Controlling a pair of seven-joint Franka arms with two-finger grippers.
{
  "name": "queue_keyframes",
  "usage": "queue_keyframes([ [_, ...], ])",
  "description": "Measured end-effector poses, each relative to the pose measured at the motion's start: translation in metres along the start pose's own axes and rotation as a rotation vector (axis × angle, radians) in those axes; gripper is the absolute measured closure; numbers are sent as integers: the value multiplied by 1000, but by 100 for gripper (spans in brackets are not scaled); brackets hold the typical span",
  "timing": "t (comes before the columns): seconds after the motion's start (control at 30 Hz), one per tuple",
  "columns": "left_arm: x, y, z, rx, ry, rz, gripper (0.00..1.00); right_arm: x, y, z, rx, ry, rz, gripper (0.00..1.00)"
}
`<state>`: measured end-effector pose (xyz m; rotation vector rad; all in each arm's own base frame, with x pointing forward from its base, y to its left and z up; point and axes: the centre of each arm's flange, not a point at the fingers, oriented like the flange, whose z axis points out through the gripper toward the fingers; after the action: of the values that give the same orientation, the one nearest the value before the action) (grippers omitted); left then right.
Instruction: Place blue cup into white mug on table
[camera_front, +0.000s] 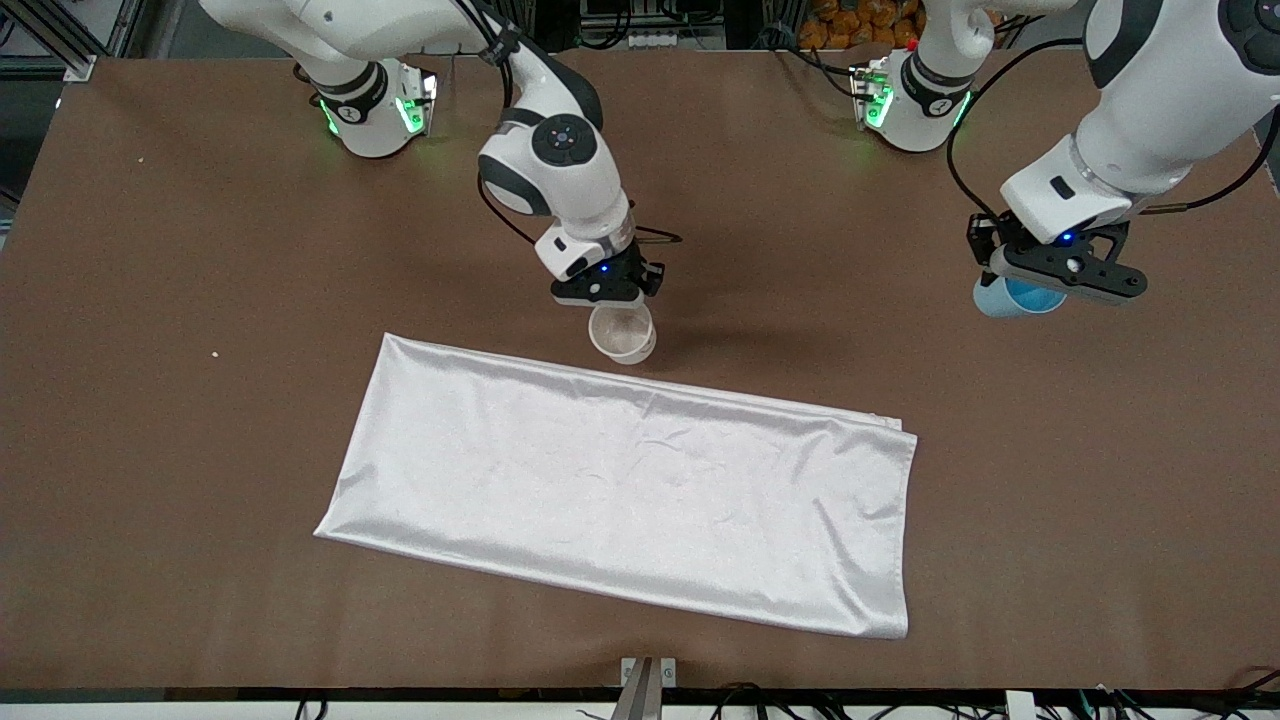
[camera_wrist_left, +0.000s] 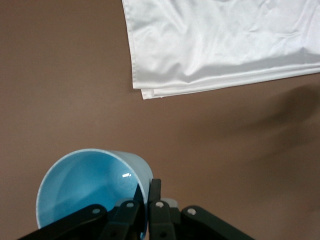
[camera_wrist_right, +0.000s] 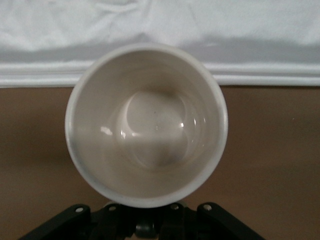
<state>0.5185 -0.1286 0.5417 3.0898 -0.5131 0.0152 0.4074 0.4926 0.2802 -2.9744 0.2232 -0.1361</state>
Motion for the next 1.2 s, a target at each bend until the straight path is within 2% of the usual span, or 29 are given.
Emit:
queue_keyframes([
  [0.17,-2,1,2,-1,-15,-16,96,-31,-8,29,-40,24,-25,90],
  [0.37,-2,2,2,-1,-17,-23,96,-46,-6,61,-71,75,0,90],
  [0.57,-1,2,3,-1,-20,-26,96,-47,-8,76,-69,88,26,90],
  [0.73,-1,1,5,-1,-23,-26,96,-44,-13,75,-60,92,52,85],
  [0.9,-1,2,5,-1,-24,-26,96,-41,-16,72,-53,99,115,60],
  [0.93,-1,2,5,-1,-24,-26,96,-41,-17,71,-53,100,119,58],
  [1.2,1,4,4,-1,-21,-22,96,-39,-31,53,-77,123,133,22],
])
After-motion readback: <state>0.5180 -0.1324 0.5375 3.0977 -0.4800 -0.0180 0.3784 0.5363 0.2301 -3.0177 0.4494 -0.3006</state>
